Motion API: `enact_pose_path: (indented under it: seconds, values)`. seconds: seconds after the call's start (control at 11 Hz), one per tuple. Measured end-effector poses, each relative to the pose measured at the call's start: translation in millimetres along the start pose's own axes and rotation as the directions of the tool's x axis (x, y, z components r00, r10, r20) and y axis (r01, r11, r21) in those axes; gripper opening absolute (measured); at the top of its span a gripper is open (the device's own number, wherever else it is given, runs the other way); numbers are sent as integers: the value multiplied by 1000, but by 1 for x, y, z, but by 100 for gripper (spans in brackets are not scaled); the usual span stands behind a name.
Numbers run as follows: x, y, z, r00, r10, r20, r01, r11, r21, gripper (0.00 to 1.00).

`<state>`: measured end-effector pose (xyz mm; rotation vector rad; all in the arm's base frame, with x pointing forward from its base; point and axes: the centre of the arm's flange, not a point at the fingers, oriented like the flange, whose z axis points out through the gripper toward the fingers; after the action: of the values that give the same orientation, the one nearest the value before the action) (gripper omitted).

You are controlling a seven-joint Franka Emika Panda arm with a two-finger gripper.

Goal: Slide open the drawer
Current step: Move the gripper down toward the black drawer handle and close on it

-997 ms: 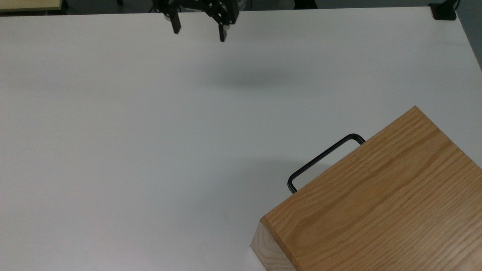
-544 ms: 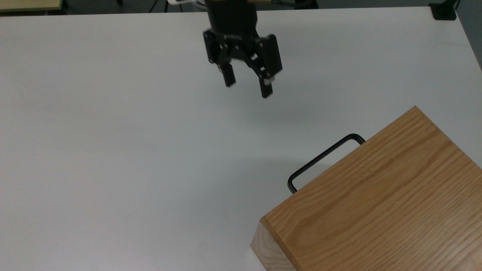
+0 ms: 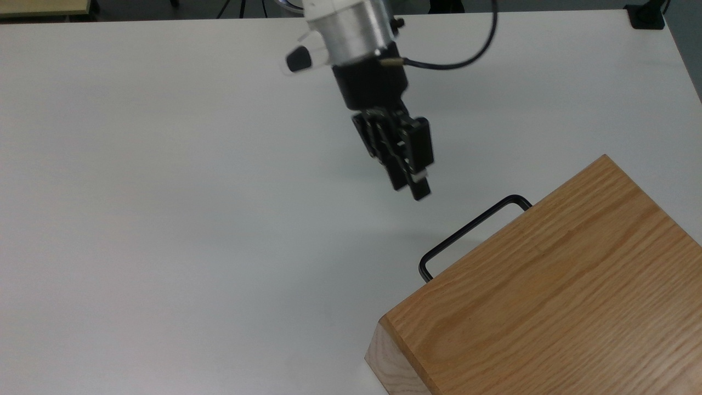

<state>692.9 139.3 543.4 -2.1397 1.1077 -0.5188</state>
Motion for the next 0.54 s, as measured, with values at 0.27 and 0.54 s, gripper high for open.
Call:
enact_pose_path:
  seconds: [0.27, 0.54]
  values:
    - [-24, -4, 39, 1000, 4, 5, -4, 999, 54, 50]
    - [-27, -12, 50, 1000, 21, -10, -20, 994, 106, 48]
